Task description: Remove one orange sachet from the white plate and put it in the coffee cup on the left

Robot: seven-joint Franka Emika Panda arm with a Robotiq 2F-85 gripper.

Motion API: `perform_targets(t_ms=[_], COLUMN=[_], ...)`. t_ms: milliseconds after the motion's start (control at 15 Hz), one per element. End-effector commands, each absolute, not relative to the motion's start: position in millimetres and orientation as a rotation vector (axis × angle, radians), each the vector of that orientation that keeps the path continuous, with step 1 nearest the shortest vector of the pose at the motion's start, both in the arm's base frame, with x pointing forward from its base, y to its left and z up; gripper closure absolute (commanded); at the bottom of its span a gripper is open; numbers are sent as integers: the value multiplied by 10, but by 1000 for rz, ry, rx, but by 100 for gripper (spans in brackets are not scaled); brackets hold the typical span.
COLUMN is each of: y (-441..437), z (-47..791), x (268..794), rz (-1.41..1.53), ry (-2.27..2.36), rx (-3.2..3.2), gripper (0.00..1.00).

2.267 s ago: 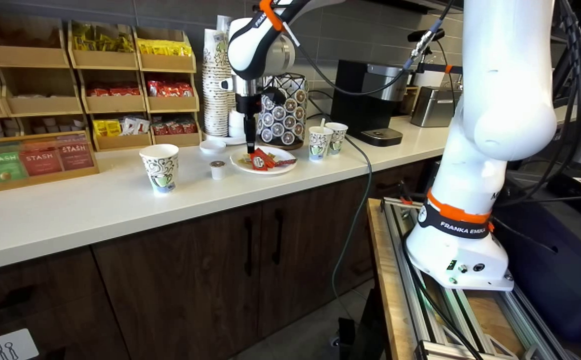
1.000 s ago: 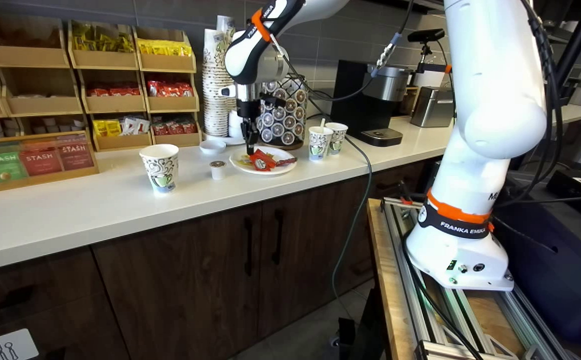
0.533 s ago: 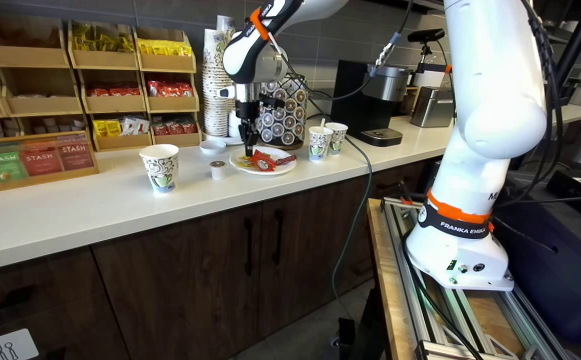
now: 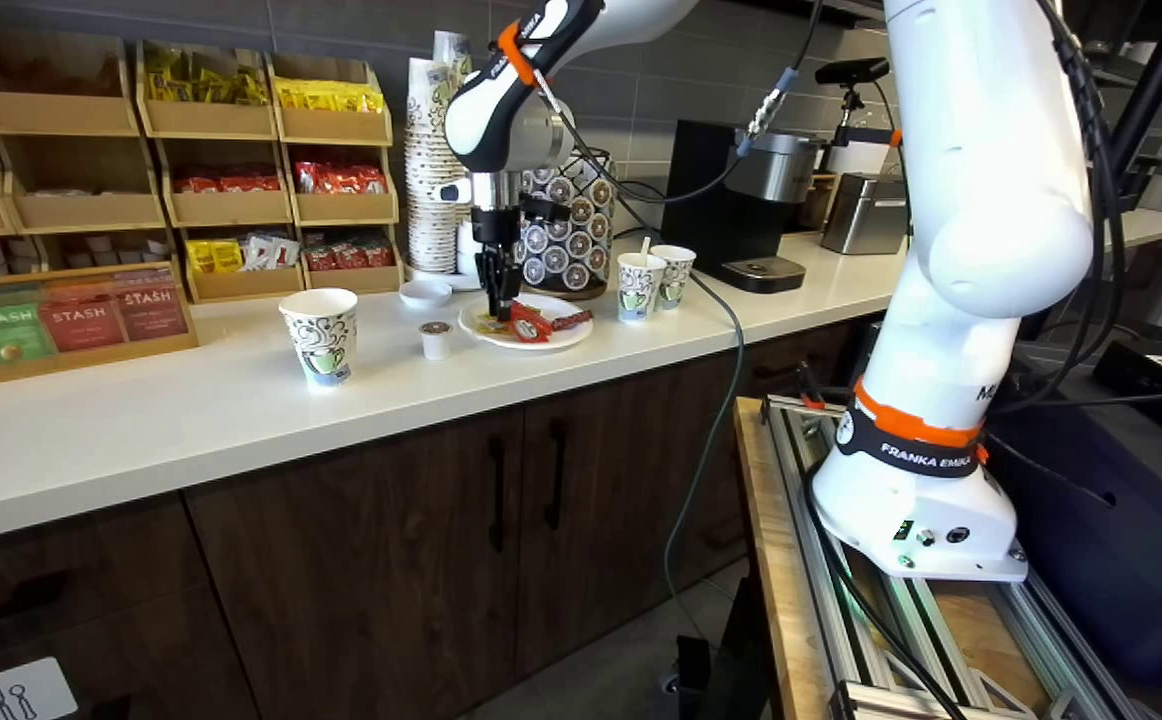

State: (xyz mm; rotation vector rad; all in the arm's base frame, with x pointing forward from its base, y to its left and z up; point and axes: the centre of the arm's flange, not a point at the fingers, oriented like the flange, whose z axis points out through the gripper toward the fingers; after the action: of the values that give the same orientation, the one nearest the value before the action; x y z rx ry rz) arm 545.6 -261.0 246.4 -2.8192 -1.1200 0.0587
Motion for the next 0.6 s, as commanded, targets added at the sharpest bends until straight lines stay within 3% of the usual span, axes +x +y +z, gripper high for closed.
perform_targets(t_ms=[0,533], y=[-2648,-2648], z=[2417,2595], x=[5430,5230], rz=[58,43], ry=[-1126,-1053], rx=[-2778,-2762], gripper=[100,100])
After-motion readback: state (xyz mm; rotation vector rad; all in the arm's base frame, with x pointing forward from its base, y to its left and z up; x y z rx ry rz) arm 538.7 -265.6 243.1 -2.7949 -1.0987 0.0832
